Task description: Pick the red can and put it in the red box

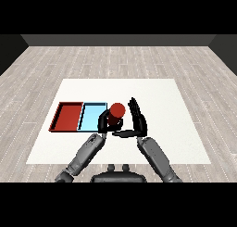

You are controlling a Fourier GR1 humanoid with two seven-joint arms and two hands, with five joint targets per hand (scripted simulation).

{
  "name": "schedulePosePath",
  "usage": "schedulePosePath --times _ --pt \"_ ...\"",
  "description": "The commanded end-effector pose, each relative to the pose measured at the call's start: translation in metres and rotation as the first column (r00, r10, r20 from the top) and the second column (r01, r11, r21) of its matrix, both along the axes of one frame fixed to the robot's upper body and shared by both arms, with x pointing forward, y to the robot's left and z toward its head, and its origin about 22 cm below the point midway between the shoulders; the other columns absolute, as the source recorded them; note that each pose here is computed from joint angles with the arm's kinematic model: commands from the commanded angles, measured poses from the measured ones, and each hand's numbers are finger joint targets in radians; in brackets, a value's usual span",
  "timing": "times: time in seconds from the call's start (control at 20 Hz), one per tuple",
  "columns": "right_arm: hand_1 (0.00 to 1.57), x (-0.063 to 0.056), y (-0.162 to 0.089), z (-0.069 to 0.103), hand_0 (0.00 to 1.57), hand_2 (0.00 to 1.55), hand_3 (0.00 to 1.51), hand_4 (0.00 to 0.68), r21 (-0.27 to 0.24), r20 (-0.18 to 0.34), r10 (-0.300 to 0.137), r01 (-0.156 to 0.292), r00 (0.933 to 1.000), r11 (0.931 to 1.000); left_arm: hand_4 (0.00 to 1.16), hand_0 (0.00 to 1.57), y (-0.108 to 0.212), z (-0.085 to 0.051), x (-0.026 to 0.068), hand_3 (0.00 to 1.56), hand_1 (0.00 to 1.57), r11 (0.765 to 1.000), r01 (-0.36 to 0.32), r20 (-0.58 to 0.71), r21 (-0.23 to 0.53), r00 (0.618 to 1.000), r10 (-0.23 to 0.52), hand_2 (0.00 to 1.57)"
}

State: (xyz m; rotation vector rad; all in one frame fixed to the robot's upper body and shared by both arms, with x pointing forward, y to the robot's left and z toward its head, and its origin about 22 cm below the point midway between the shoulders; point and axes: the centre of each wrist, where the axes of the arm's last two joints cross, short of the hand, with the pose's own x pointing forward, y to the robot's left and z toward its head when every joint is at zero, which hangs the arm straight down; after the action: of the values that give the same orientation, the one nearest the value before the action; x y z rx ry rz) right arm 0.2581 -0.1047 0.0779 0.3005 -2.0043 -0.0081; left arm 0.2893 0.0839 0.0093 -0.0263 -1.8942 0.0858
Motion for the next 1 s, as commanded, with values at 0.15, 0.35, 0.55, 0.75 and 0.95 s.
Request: schedulePosePath --times 0.15,0.35,0.55,0.75,0.95 --pt "0.0 -0.016 -0.043 0.013 0.0 0.0 0.0 0.0 0.076 0.019 -0.023 0.022 0.9995 0.9968 1.13 1.57 0.053 0.016 0.0081 1.47 1.57 0.999 -0.046 0.034 0.01 0.998 0.046 1.57" --pt "0.0 -0.031 -0.082 0.009 0.0 0.0 0.0 0.0 0.04 0.027 -0.093 0.092 0.9953 0.995 1.13 1.57 0.085 0.015 0.0224 1.48 1.57 0.993 -0.117 0.055 0.016 0.992 0.116 1.57" --pt "0.0 -0.047 -0.109 -0.002 0.0 0.0 0.0 0.0 0.034 0.004 -0.097 0.096 0.9953 0.9948 1.14 1.57 0.12 0.047 0.0355 1.48 1.57 0.975 -0.201 0.034 0.092 0.979 0.199 1.57" --pt "0.0 -0.055 -0.13 -0.015 0.0 0.0 0.0 0.0 0.012 -0.038 -0.185 0.185 0.9821 0.9826 1.11 1.57 0.159 0.043 0.0256 1.49 1.57 0.935 -0.284 0.038 0.211 0.958 0.283 1.57" --pt "0.0 -0.045 -0.134 -0.013 0.0 0.0 0.0 0.0 0.032 -0.082 -0.175 0.178 0.9812 0.9836 1.13 1.57 0.21 0.051 0.0409 1.47 1.57 0.859 -0.345 0.011 0.379 0.93 0.368 1.54"
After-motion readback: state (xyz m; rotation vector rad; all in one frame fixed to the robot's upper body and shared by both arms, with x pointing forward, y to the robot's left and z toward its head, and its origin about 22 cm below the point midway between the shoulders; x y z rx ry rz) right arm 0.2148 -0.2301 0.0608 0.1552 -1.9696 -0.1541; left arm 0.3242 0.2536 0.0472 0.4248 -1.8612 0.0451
